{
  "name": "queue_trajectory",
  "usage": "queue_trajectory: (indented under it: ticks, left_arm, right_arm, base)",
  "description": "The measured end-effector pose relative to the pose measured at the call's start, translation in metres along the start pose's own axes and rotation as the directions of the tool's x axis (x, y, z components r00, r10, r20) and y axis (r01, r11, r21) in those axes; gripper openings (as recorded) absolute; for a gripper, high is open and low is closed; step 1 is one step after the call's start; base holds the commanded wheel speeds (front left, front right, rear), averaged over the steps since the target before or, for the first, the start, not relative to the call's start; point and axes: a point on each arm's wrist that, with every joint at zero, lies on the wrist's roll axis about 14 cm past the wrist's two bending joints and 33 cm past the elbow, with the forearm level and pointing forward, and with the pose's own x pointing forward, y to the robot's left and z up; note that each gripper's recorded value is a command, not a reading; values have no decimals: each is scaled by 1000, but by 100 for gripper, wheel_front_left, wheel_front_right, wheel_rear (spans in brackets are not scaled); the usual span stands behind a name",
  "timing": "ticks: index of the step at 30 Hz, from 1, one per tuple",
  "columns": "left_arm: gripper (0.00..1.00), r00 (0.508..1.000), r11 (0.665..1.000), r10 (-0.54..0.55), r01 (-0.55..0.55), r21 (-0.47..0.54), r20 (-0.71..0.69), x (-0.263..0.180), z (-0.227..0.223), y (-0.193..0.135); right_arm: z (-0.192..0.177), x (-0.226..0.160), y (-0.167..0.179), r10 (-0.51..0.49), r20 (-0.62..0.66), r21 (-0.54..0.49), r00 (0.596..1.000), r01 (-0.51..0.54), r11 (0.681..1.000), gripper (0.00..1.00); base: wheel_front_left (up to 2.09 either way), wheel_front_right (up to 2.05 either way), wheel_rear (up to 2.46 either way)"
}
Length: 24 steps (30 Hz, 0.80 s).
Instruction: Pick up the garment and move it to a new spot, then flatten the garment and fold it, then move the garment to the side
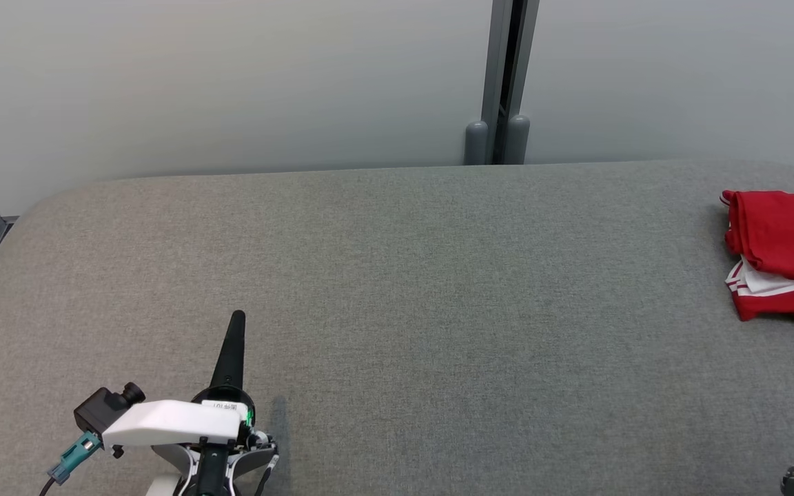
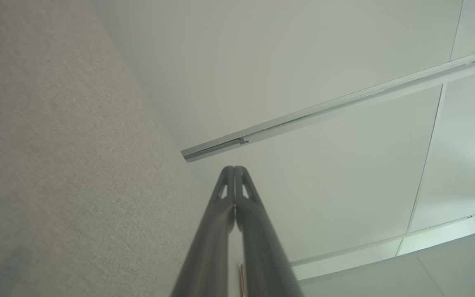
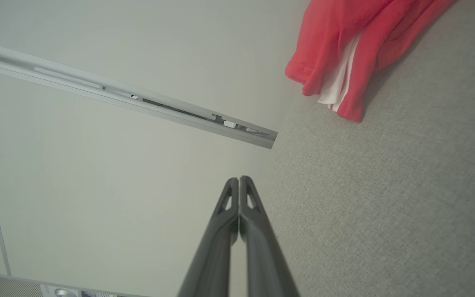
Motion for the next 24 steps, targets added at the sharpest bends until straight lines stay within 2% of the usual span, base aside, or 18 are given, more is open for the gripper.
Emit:
queue_trajectory:
  ticks: [24]
  left_arm:
    - [0, 999, 988, -21, 15, -150, -34, 12, -9, -12]
  right_arm:
    - [19, -5, 2, 35, 31, 188, 999, -40, 981, 0]
  base:
    - [0, 0, 0]
